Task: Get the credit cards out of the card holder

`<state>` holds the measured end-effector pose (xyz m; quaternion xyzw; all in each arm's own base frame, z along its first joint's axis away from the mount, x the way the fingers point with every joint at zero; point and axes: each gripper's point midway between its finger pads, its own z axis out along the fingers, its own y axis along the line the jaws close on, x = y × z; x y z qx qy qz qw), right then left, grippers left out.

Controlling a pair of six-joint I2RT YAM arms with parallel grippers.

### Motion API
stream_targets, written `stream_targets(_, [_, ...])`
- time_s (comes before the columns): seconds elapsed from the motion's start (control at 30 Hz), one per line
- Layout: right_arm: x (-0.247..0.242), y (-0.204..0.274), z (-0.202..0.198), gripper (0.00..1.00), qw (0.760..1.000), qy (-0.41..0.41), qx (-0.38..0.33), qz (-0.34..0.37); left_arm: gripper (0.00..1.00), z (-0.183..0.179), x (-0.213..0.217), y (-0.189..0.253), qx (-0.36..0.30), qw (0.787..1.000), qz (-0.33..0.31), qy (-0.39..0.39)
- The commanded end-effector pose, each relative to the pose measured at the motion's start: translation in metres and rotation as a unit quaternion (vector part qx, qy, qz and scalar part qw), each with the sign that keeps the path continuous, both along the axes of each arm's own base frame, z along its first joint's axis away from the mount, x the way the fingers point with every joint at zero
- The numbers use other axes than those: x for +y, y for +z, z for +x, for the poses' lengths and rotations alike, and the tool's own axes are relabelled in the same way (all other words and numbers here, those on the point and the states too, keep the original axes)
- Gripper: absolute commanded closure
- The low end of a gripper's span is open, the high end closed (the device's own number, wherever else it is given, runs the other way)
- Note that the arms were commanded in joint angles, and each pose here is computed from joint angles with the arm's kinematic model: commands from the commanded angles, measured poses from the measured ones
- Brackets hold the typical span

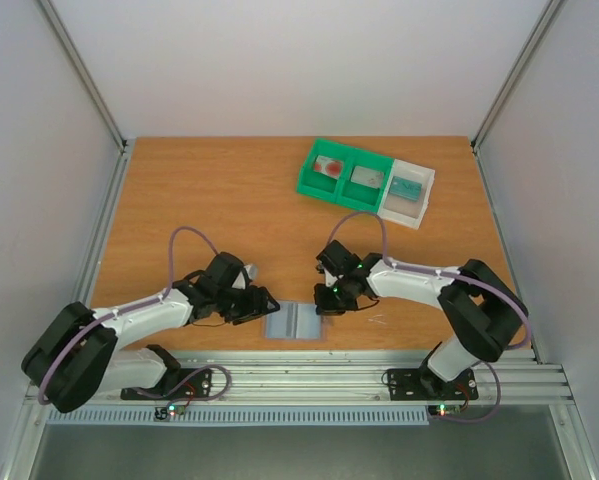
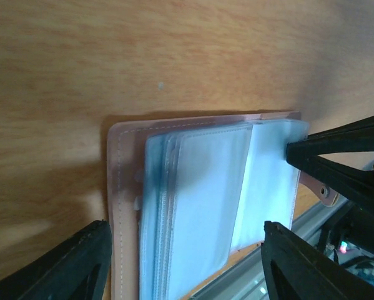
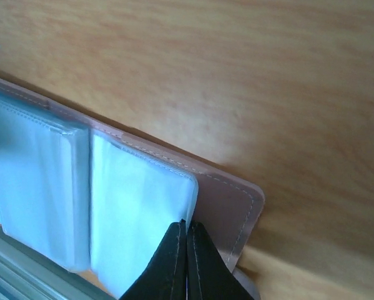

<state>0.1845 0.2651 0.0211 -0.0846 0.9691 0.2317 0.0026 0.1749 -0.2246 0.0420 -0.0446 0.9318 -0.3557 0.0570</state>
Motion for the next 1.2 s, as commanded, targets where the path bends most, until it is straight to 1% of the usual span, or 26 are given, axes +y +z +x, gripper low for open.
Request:
stream_targets(0.0, [-0.019,0.006,-0.009,0.98,1.000,-0.014,-0.020,-0.017,0.34,-0.007,-0.020,0.004,0.009,0.999,-0.048,-0.019])
stream_targets(0.03, [-0.024,0.006,-0.010,0.97,0.999,-0.017,-0.024,-0.024,0.34,-0.009,-0.023,0.005,0.012,0.999,-0.049,-0.021])
stream_targets(0.17, [-0.039,0.014,-0.010,0.83,0.998,-0.031,-0.040,-0.048,0.35,-0.009,-0.029,0.009,0.007,0.998,-0.050,-0.021])
stream_targets(0.27, [-0.036,0.028,-0.011,0.79,0.998,-0.040,-0.046,-0.034,0.36,-0.008,-0.025,0.011,0.008,0.999,-0.038,-0.015])
stream_targets(0.4, [-0.017,0.048,-0.017,0.78,0.998,-0.040,-0.054,-0.001,0.38,-0.007,-0.019,0.017,-0.004,1.000,-0.023,-0.007])
stream_targets(0.63, [0.010,0.057,-0.017,0.77,0.996,-0.054,-0.069,0.017,0.39,-0.007,-0.017,0.028,-0.023,0.999,-0.039,-0.001])
stream_targets(0.83, [0.032,0.037,-0.019,0.75,0.997,-0.052,-0.043,0.030,0.40,-0.011,-0.020,0.025,-0.016,0.999,-0.052,-0.006])
stream_targets(1.03, [0.049,0.014,-0.025,0.76,0.997,-0.048,-0.007,0.058,0.40,-0.014,-0.021,0.025,-0.009,0.998,-0.063,-0.009])
stream_targets(1.17, [0.042,-0.003,-0.026,0.79,0.998,-0.051,-0.004,0.038,0.41,-0.014,-0.022,0.026,-0.010,0.998,-0.063,-0.010])
